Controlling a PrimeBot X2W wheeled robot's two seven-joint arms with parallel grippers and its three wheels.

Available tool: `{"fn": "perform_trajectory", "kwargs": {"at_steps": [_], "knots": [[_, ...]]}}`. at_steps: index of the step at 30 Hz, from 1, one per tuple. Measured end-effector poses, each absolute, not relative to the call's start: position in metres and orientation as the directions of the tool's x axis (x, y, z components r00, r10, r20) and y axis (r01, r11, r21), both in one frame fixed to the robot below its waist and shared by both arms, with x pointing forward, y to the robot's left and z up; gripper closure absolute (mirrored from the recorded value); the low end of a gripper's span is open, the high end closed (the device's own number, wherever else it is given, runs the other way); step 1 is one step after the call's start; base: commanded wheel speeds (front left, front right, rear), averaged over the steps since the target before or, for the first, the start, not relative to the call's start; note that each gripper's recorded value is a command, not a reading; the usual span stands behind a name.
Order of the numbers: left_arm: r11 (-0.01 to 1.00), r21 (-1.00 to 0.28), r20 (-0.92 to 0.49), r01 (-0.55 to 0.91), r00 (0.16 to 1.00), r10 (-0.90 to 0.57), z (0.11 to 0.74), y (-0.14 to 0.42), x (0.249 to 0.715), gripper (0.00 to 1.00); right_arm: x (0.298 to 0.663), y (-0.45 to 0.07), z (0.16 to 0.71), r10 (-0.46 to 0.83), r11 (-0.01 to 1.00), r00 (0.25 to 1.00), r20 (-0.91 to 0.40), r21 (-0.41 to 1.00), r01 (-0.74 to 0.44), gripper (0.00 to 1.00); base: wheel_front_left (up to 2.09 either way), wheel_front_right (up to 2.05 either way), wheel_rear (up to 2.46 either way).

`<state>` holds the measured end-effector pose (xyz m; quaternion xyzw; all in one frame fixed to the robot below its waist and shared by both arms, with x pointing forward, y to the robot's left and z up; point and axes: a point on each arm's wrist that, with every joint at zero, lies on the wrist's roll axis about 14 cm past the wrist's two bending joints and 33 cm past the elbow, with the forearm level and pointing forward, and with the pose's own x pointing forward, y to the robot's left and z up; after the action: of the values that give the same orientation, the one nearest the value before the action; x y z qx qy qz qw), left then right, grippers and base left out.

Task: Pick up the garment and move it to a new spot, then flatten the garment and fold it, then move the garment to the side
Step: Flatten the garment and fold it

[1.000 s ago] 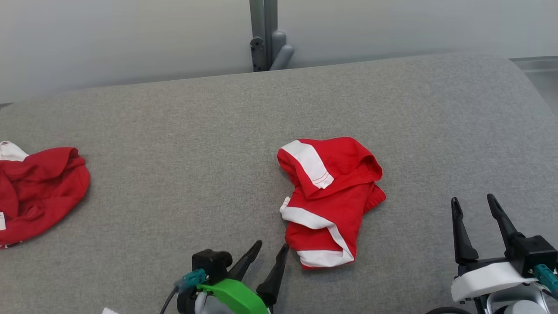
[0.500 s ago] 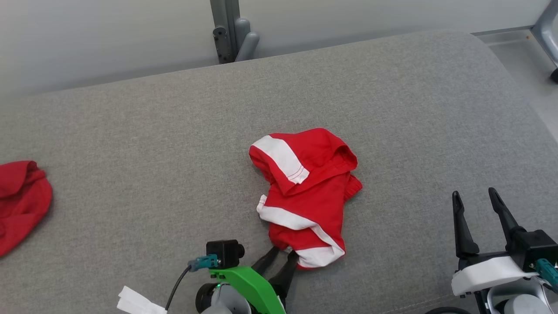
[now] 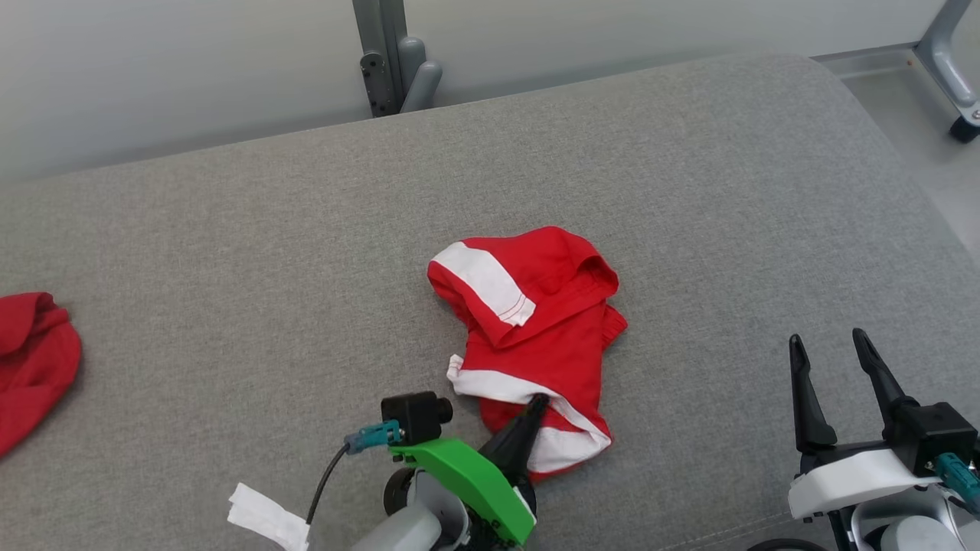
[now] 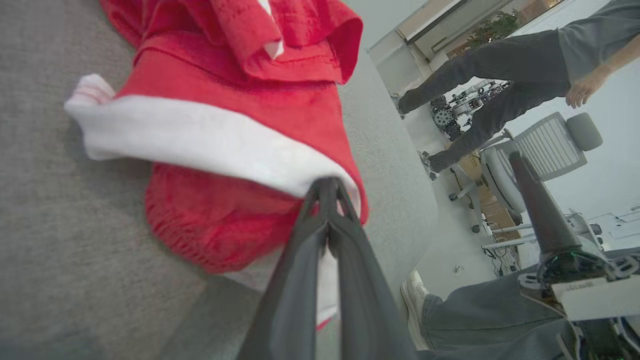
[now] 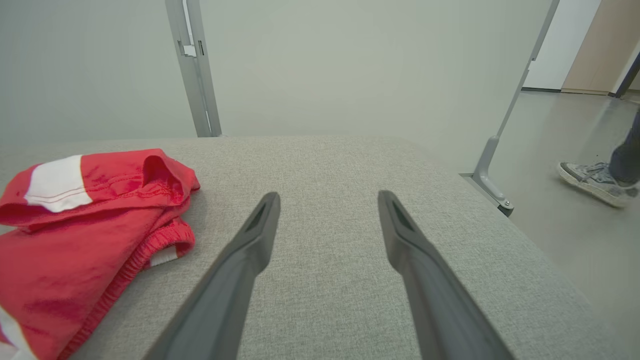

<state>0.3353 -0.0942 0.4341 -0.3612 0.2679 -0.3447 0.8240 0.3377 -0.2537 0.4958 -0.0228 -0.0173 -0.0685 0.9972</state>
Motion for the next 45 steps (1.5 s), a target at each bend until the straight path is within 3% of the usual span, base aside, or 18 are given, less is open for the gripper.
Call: {"fn": "perform_trajectory", "kwargs": {"at_steps": [23, 26, 27, 29, 31, 32, 33, 39, 45], "knots": [[0.538, -0.756, -0.193, 0.373, 0.658, -0.728, 0.435, -0.083, 0.355, 1.00, 0.336, -0.254, 0.494, -0.144, 0.989, 0.989, 0.033, -0.029, 0.145, 0.00, 0.00, 0.00, 0.00], [0.532, -0.762, -0.191, 0.369, 0.657, -0.729, 0.436, -0.085, 0.355, 0.80, 0.336, -0.254, 0.494, -0.143, 0.989, 0.989, 0.034, -0.030, 0.144, 0.00, 0.00, 0.00, 0.00], [0.531, -0.764, -0.191, 0.367, 0.657, -0.729, 0.436, -0.085, 0.355, 0.64, 0.336, -0.255, 0.494, -0.144, 0.989, 0.989, 0.033, -0.031, 0.145, 0.00, 0.00, 0.00, 0.00], [0.531, -0.767, -0.193, 0.362, 0.658, -0.728, 0.436, -0.086, 0.356, 0.00, 0.336, -0.255, 0.494, -0.145, 0.989, 0.989, 0.032, -0.032, 0.146, 0.00, 0.00, 0.00, 0.00], [0.533, -0.765, -0.194, 0.361, 0.661, -0.725, 0.436, -0.085, 0.358, 0.00, 0.335, -0.255, 0.493, -0.146, 0.989, 0.989, 0.031, -0.033, 0.147, 0.00, 0.00, 0.00, 0.00], [0.529, -0.765, -0.184, 0.368, 0.661, -0.727, 0.439, -0.087, 0.361, 0.77, 0.335, -0.256, 0.493, -0.148, 0.988, 0.989, 0.029, -0.033, 0.149, 0.00, 0.00, 0.00, 0.00], [0.524, -0.766, -0.177, 0.372, 0.662, -0.728, 0.441, -0.088, 0.363, 1.00, 0.335, -0.256, 0.493, -0.149, 0.988, 0.988, 0.028, -0.033, 0.150, 0.00, 0.00, 0.00, 0.00], [0.485, -0.765, -0.112, 0.424, 0.653, -0.749, 0.462, -0.100, 0.370, 1.00, 0.332, -0.259, 0.492, -0.159, 0.987, 0.987, 0.024, -0.036, 0.159, 0.00, 0.00, 0.00, 0.00], [0.443, -0.746, 0.045, 0.497, 0.702, -0.711, 0.517, -0.096, 0.405, 1.00, 0.329, -0.263, 0.494, -0.172, 0.984, 0.985, 0.031, -0.036, 0.173, 0.00, 0.00, 0.00, 0.00]]}}
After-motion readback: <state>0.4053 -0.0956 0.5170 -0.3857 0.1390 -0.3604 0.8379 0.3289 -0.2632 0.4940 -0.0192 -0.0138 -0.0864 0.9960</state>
